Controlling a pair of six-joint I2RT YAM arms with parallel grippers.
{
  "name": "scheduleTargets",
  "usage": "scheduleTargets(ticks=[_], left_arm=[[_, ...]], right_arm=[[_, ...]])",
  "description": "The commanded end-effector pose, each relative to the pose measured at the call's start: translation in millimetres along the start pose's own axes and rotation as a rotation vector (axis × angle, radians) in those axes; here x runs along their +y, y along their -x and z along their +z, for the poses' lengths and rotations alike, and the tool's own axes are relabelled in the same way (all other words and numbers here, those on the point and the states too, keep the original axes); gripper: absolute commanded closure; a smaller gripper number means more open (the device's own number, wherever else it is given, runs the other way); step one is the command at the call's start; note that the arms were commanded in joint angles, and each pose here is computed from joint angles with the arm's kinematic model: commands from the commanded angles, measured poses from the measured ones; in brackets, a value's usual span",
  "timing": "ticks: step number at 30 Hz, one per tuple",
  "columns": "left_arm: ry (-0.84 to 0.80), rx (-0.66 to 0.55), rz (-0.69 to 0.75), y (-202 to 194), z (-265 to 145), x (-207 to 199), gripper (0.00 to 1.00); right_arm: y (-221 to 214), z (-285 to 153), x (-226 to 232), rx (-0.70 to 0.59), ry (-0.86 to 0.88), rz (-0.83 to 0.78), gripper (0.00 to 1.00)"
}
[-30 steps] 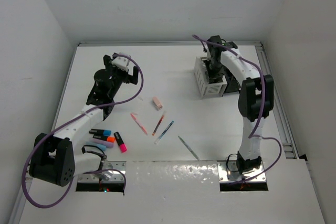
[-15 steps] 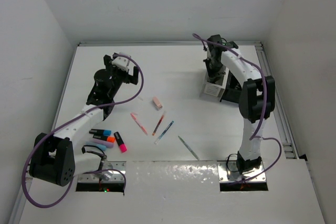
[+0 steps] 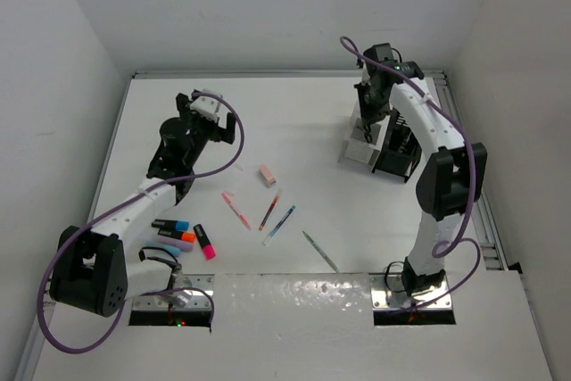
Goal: Sort the stationery into containers
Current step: Pick up the scissors from the storage box.
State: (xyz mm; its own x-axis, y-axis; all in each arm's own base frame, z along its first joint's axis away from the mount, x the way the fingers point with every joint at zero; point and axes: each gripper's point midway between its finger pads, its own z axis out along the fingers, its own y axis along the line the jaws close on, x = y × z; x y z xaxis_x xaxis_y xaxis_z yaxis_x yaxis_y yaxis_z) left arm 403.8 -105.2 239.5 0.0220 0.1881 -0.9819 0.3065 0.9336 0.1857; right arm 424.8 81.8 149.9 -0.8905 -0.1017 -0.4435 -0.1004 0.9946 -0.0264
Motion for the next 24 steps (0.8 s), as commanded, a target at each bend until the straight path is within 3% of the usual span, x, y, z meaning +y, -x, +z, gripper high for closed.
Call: scheduleTargets(ticks=[1,16,24], left_arm=[[0.008,-0.063,0.009,21.5,4.6,4.2,0.01],[0.004,-0.073,0.01,23.6,3.7,3.1,0.01],[0.009,-0.078,0.004,21.4,4.0,3.3,0.01]], right_arm=[[28.1,-38.5,-4.2,-0.129,-0.001,0.042,1.0],[29.5,-93.5,-19.7,-0.182,-0.002,0.131,1.0],[-29.7,-138.3,-46.6,-0.061,-0.061,0.256,1.0]])
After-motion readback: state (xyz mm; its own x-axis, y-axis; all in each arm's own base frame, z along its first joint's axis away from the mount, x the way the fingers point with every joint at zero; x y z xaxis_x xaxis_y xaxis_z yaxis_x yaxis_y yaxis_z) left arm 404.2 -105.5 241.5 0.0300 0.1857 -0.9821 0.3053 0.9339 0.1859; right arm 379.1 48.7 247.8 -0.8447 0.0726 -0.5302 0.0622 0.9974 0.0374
